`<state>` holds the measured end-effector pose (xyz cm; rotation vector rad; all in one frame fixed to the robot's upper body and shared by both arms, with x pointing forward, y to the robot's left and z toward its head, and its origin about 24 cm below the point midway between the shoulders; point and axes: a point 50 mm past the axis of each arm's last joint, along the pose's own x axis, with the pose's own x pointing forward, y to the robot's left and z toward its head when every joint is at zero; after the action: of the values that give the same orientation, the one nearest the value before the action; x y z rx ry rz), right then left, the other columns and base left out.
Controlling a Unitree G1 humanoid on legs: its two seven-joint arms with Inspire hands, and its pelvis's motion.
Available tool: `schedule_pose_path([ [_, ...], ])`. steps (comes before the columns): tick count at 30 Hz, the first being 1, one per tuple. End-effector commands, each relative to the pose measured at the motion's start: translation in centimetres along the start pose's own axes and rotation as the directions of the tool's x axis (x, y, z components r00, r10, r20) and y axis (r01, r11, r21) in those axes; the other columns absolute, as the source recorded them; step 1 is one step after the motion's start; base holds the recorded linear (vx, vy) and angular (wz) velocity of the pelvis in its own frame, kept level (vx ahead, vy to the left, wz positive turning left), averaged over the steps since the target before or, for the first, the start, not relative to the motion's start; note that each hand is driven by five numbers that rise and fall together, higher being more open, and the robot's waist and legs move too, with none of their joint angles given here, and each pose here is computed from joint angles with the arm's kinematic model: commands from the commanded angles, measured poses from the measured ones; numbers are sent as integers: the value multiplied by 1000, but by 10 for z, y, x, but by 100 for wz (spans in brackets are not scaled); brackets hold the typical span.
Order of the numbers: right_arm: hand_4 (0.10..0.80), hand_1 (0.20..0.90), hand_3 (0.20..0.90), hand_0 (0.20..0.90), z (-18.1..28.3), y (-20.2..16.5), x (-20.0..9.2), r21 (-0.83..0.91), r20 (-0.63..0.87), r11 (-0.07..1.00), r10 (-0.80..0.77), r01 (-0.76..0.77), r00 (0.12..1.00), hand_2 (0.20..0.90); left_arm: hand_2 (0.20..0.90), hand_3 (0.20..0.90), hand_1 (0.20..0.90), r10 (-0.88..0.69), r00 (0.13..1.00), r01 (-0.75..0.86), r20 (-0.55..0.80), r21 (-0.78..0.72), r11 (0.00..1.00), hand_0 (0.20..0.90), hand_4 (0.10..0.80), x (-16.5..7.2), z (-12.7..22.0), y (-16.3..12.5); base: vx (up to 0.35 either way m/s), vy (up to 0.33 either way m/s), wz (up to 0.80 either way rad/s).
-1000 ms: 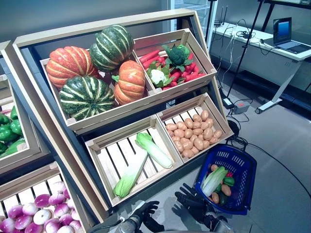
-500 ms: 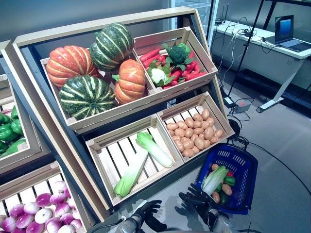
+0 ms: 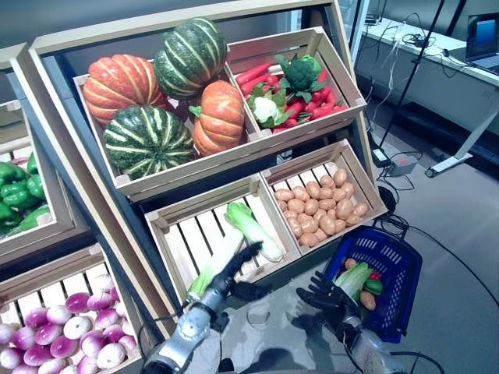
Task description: Put vegetables into the basket
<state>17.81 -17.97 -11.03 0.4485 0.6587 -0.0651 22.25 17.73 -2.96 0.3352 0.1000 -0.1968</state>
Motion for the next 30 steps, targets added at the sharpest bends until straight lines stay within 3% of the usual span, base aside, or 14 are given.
schedule_pose_path([
  [1,800,900,900,900,29,28,10,70,175,988,123,-137,977,900,900,900,900,206,926,-249,318,102,963,900,800,21,54,45,50,31,0],
  [7,800,900,900,900,18,26,6,70,136,989,117,-127,984,900,900,900,900,438,837,-512,327,188,838,900,800,29,57,69,57,48,0],
  [13,800,900,900,900,20,31,7,36,126,990,130,-136,983,900,900,900,900,557,795,-607,241,306,734,900,800,40,44,79,17,72,-4],
  [21,800,900,900,900,90,47,24,-11,292,982,184,-189,939,900,900,900,900,639,715,-698,282,238,676,900,800,77,82,100,-256,98,-10],
  [30,800,900,900,900,110,42,28,-1,321,987,151,-159,935,900,900,900,900,708,652,-755,272,138,642,900,800,92,104,124,-65,99,2],
])
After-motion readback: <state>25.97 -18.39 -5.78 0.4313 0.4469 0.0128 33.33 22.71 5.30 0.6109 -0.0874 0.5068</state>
